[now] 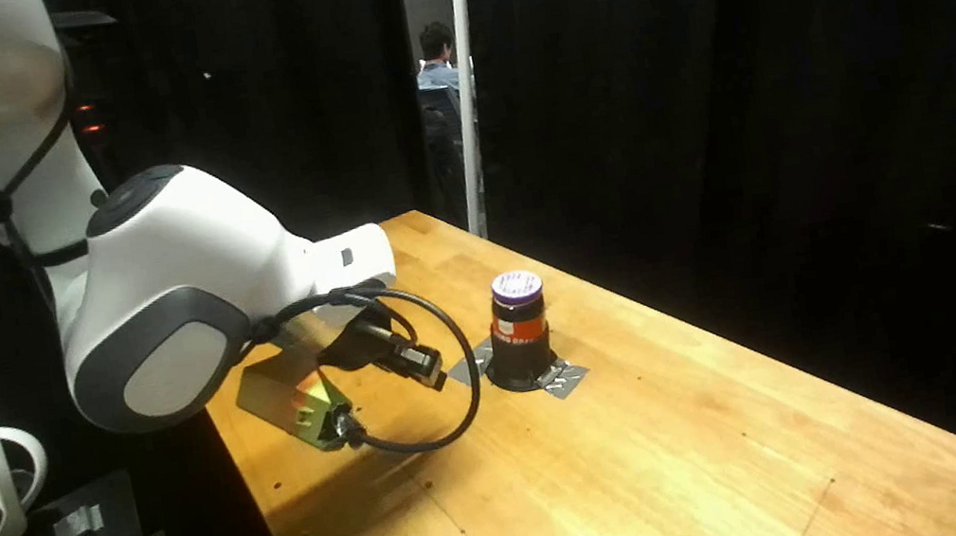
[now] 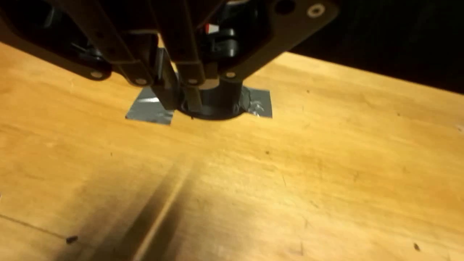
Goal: Put a rubber band around the cup
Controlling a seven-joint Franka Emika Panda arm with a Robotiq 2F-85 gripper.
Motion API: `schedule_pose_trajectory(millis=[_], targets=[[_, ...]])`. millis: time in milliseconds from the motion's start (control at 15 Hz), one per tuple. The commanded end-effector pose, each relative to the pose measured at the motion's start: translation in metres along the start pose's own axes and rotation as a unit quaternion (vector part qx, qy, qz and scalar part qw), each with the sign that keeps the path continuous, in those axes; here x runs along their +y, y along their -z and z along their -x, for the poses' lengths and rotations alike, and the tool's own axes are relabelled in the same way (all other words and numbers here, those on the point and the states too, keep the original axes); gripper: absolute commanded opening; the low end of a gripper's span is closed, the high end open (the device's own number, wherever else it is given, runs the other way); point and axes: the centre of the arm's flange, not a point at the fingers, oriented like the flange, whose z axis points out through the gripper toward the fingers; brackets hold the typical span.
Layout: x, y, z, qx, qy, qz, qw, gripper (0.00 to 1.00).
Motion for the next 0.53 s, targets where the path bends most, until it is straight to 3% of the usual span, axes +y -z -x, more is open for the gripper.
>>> schedule_pose_trajectory(millis=[0, 267, 333, 400, 467], targets=[[0.009, 0.055, -0.05, -0.084, 0.005, -0.003, 0.9965, 0.16], [0.019, 0.072, -0.059, -0.136, 0.002, -0.038, 0.9899, 0.17], [0.025, 0.076, -0.063, -0.147, -0.002, -0.046, 0.9881, 0.44], [0.03, 0.078, -0.067, -0.157, -0.011, -0.051, 0.9862, 0.44], [0.034, 0.078, -0.071, -0.159, -0.011, -0.048, 0.9861, 0.51]])
